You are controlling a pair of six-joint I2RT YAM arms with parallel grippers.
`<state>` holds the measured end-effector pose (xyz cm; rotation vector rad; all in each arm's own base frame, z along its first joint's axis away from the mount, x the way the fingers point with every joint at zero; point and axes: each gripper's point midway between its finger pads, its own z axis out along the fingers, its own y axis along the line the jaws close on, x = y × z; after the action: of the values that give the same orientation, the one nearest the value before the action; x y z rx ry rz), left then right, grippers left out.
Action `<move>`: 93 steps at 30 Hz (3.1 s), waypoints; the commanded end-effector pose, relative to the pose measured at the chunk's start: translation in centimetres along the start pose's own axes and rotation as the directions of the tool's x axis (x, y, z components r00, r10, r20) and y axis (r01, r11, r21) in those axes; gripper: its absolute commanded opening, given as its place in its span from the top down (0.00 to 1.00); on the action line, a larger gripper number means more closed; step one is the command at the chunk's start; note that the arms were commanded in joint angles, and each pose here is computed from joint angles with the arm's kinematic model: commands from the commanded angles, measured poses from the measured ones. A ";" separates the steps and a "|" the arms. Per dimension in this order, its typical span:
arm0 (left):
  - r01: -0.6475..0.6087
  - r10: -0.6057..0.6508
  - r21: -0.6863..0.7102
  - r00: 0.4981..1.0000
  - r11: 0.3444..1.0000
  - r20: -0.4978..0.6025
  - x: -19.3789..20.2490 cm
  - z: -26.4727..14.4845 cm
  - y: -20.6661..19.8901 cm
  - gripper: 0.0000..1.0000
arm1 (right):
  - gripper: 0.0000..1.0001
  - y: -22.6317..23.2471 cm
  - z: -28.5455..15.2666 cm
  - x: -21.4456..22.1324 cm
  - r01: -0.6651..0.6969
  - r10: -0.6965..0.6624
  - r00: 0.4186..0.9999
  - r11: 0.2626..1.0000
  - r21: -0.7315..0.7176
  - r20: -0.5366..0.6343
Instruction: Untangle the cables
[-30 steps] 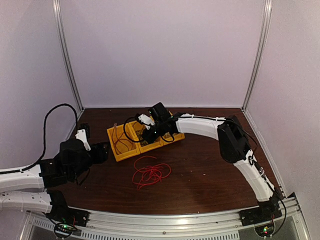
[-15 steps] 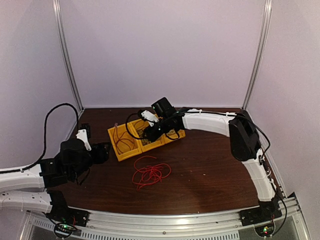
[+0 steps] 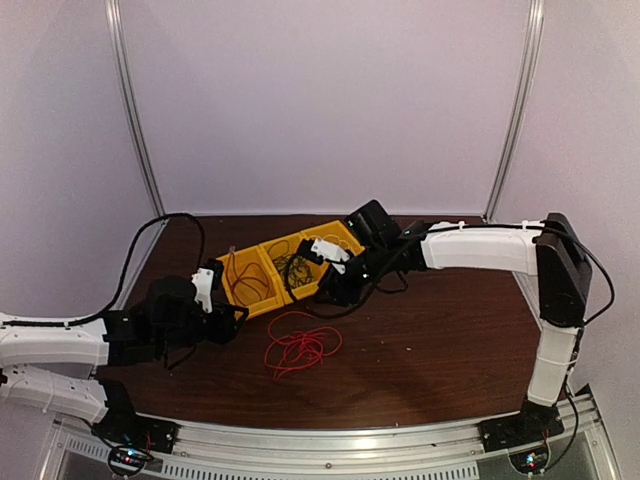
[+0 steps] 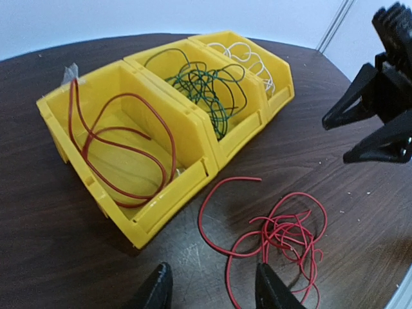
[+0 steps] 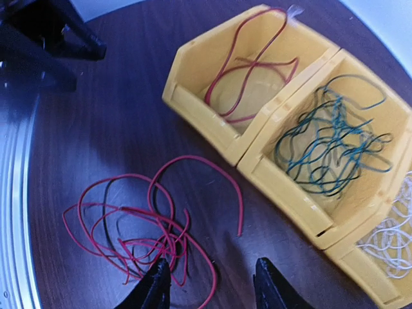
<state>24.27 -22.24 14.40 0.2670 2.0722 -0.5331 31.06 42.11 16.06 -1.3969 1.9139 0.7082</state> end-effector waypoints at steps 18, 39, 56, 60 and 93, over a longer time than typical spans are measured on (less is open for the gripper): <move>0.299 -0.297 0.011 0.951 0.954 -0.090 4.6 1.4 0.5 0.48 | 0.47 7.5 9.8 4.5 0.108 -0.138 0.982 0.971 -0.214 -0.129; -0.014 -0.023 0.381 0.996 0.925 0.092 -0.9 1.3 -9.1 0.44 | 1.00 6.2 -6.8 -14.2 0.217 -0.212 0.942 0.976 0.009 0.260; -0.022 0.016 0.246 1.000 0.969 0.026 3.5 11.8 -9.8 0.56 | 1.00 5.9 -30.6 -28.8 0.238 -0.203 0.695 0.970 0.045 0.690; -0.010 0.018 0.238 0.999 0.971 -0.032 5.7 12.8 -9.4 0.69 | 1.00 3.4 -36.2 -30.2 0.204 -0.171 0.605 0.977 0.056 0.778; -0.373 0.219 0.251 0.849 0.894 0.480 -14.2 8.2 -23.4 0.39 | 1.00 3.4 -29.3 -21.0 0.110 -0.011 0.776 0.987 -0.119 0.630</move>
<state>27.43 -46.40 29.13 0.6123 1.4498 -0.7834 29.02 34.36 48.84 -1.0927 1.3673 1.0853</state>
